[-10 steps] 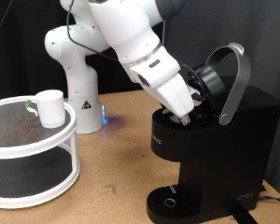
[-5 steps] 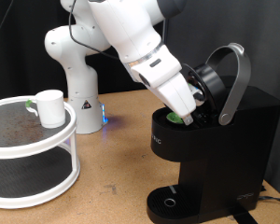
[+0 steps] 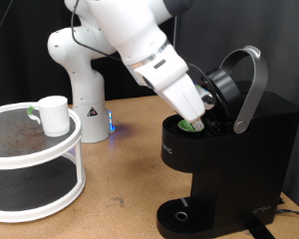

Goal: Make a cup of coffee with the keurig machine

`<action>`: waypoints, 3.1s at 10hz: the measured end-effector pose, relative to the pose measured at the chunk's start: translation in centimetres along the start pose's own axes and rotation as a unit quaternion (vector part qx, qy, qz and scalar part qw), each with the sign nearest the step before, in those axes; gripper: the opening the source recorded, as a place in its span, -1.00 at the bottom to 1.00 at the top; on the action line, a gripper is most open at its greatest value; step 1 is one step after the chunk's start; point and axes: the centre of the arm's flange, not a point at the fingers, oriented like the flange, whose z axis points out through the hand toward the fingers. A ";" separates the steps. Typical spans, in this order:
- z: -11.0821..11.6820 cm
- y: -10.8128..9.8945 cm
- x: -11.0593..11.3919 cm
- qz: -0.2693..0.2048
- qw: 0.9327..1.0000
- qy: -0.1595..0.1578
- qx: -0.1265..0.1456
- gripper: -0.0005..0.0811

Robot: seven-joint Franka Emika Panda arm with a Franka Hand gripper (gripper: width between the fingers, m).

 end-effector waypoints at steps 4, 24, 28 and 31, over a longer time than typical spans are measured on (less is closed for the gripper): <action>-5.3 1.5 -1.6 0.022 0.998 0.049 0.014 0.99; -12.8 -4.2 4.4 0.024 0.977 0.185 0.100 0.99; -12.5 -7.8 8.3 0.009 0.975 0.191 0.113 0.99; -10.2 -11.4 11.1 0.003 0.980 0.172 0.104 0.99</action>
